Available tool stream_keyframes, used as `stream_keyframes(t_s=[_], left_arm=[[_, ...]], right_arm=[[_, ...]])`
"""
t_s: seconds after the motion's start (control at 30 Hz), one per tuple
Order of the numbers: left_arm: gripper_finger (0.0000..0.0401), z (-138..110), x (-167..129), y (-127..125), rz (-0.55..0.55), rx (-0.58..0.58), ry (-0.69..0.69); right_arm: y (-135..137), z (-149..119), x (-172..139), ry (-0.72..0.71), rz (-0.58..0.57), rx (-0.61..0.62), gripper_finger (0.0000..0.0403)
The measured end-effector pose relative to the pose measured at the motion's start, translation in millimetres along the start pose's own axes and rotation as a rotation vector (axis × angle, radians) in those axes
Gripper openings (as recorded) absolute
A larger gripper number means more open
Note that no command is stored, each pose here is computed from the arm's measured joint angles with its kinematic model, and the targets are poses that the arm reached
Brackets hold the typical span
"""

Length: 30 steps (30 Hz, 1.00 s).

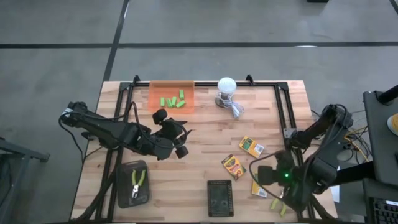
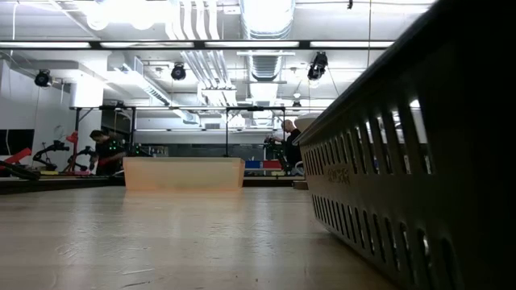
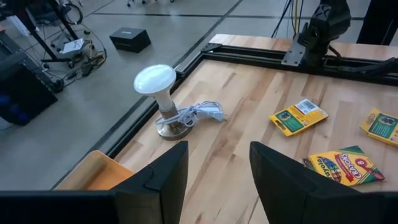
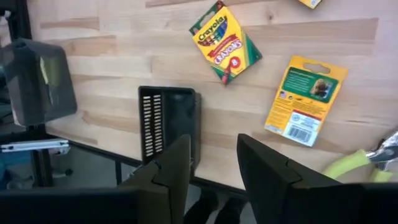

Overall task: Pick & Place School Supplies
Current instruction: Put the green hole puncher into the left black bin

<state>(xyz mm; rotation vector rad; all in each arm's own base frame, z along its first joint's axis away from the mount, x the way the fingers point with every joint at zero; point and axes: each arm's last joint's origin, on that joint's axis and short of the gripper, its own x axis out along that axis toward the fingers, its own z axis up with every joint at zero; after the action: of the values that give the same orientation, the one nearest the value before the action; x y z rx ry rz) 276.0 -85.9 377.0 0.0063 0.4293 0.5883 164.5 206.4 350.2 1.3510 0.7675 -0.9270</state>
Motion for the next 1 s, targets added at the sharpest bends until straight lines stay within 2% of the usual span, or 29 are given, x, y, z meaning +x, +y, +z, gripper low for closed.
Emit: stream_keyframes(t_s=[0.1, 0.17, 0.37, 0.43, 0.7, 0.87, 1.0], left_arm=[[0.0177, -0.1, 0.0, 0.0, 0.000, 0.000, 0.000], [0.0177, -0.1, 0.0, 0.0, 0.001, 0.001, 0.000], [0.0177, 0.0, 0.0, 0.2, 0.009, 0.029, -0.003], [0.0177, 0.0, 0.0, 0.2, 0.009, 0.035, -0.003], [0.0177, 0.1, 0.2, 0.5, 0.013, 0.037, -0.005], [0.0177, 0.3, 0.6, 0.8, 0.015, 0.037, -0.005], [0.0177, 0.5, 1.3, 1.5, 0.018, 0.035, -0.004]], right_arm=[[3.7, -6.9, 1.9, 0.003, -0.008, -0.002, 0.0130], [4.1, -11.2, 3.6, 0.000, -0.012, -0.050, 0.0128], [5.6, -30.0, 19.9, -0.014, -0.019, -0.440, 0.0121], [7.0, -37.7, 27.5, -0.012, -0.017, -0.509, 0.0121], [12.4, -73.1, 59.7, 0.052, 0.015, -0.555, 0.0128], [7.1, -87.6, 74.6, 0.202, -0.110, -0.638, 0.0129], [-2.3, -94.7, 83.7, 0.369, -0.324, -0.605, 0.0121]])
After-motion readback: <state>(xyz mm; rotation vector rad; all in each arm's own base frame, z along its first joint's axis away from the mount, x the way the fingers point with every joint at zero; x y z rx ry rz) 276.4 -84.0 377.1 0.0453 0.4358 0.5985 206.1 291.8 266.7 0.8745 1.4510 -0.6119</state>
